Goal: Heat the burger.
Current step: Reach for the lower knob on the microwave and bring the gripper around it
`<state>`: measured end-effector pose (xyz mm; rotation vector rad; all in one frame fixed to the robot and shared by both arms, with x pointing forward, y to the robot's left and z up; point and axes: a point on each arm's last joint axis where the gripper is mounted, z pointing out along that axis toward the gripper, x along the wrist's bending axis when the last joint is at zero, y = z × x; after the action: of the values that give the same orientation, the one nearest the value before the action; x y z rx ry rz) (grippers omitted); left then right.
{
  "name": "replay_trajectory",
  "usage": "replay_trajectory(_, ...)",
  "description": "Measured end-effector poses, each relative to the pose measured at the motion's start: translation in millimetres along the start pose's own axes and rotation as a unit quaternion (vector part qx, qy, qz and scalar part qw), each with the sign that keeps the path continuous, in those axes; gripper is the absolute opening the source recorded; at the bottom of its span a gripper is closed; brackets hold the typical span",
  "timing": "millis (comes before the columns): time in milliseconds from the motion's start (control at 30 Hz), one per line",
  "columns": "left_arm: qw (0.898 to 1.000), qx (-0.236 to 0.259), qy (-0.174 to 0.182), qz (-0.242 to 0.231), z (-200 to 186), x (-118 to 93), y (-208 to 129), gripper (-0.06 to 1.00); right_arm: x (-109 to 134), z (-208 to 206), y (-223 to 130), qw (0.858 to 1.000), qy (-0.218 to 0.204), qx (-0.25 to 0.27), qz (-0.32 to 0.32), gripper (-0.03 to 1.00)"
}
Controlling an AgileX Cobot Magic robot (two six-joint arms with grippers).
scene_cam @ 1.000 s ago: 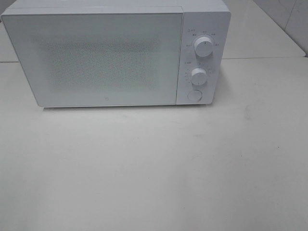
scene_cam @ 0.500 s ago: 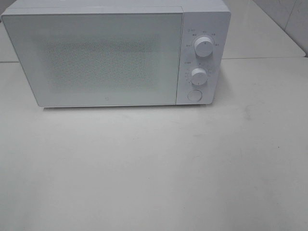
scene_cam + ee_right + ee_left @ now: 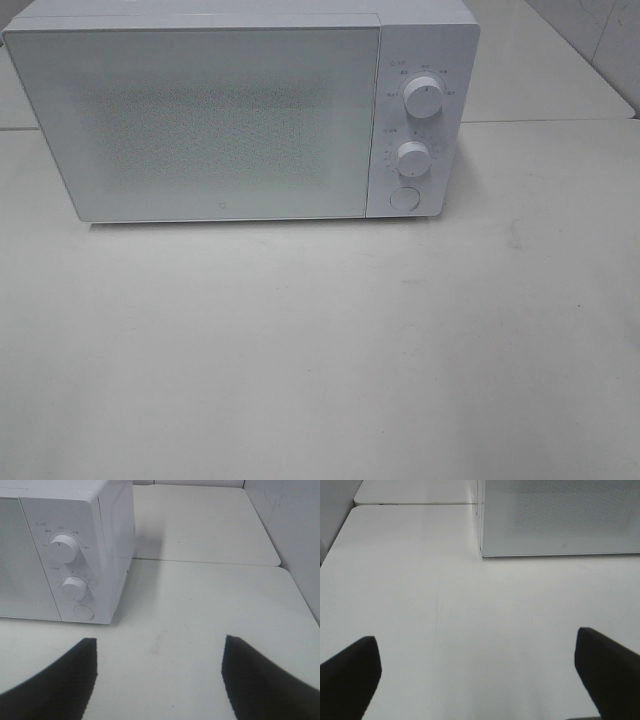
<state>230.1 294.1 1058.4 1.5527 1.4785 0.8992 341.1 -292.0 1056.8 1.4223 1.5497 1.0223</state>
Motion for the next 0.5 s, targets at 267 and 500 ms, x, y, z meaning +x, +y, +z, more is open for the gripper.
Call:
replay_trajectory(267,1.000,0.000,0.000,0.000,0.0,0.0,0.0,0.98,2.0,27.6,3.3,1.000,0.006,0.011,-0.002,0.72)
replay_trajectory(500,1.000,0.000,0.000,0.000,0.0,0.0,0.0,0.98,4.4,58.8,3.9,1.000,0.013,0.017,-0.003,0.75)
